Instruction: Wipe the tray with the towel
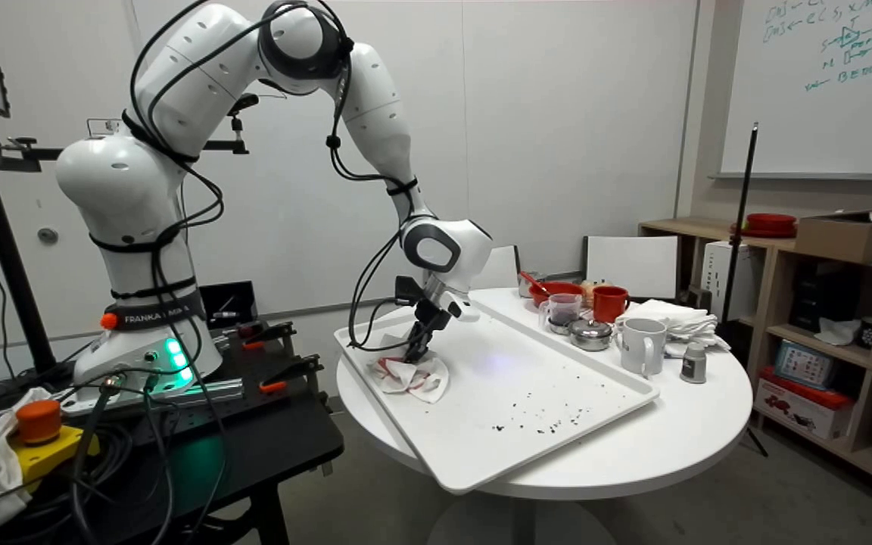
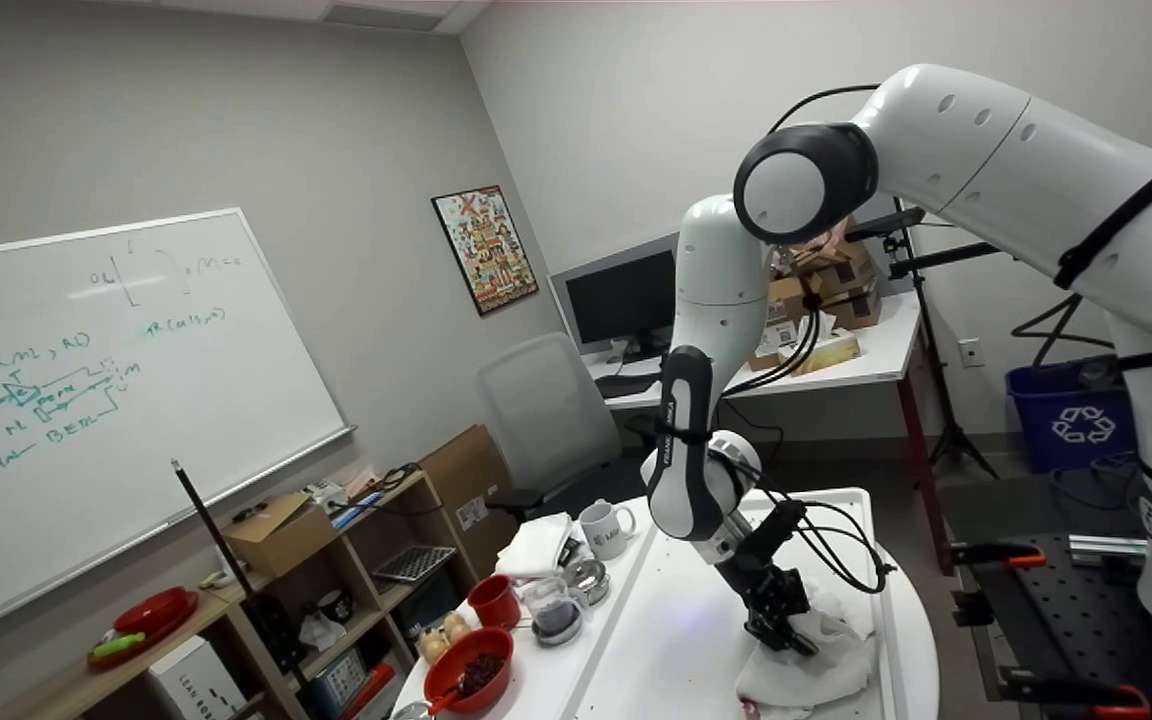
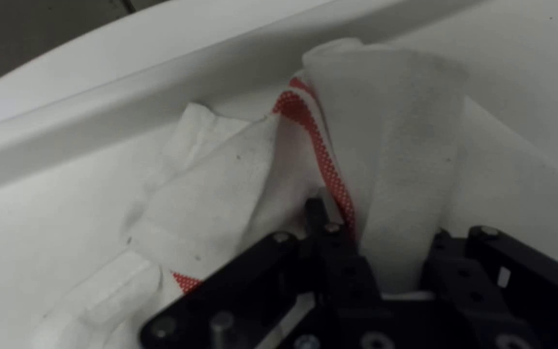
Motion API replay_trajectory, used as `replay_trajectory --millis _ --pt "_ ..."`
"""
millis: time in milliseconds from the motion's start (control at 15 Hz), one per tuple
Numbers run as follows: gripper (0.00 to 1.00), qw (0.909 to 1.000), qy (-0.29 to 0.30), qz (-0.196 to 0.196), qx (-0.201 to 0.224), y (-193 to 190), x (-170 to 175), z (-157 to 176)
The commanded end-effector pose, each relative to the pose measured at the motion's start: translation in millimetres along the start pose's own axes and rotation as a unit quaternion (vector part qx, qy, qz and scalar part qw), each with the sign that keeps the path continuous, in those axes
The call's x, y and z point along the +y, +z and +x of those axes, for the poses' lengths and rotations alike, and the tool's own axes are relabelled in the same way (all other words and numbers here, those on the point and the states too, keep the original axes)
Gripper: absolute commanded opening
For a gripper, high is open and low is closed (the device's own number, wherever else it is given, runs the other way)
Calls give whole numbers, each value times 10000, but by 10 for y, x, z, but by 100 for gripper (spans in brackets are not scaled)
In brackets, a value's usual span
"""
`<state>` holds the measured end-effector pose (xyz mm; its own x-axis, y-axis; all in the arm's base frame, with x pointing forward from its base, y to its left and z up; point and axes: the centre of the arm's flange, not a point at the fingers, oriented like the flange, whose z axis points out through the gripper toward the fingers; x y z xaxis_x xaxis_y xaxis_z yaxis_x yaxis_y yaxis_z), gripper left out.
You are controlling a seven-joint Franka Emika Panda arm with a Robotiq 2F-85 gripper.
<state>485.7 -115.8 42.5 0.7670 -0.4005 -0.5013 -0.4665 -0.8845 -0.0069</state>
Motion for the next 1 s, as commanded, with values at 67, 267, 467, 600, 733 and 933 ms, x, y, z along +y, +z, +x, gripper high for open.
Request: replay_trajectory --millis 67,267,467,600,733,933 --pt "8 9978 588 291 47 85 609 -11" --pt "8 9932 1001 570 161 -35 1014 33" --pt "8 9866 1378 831 259 -103 1377 71" --pt "8 9819 1583 975 374 -144 1591 121" --pt "8 9764 1764 1110 564 -200 1781 205" --pt "8 9714 1842 1132 980 -276 1939 271"
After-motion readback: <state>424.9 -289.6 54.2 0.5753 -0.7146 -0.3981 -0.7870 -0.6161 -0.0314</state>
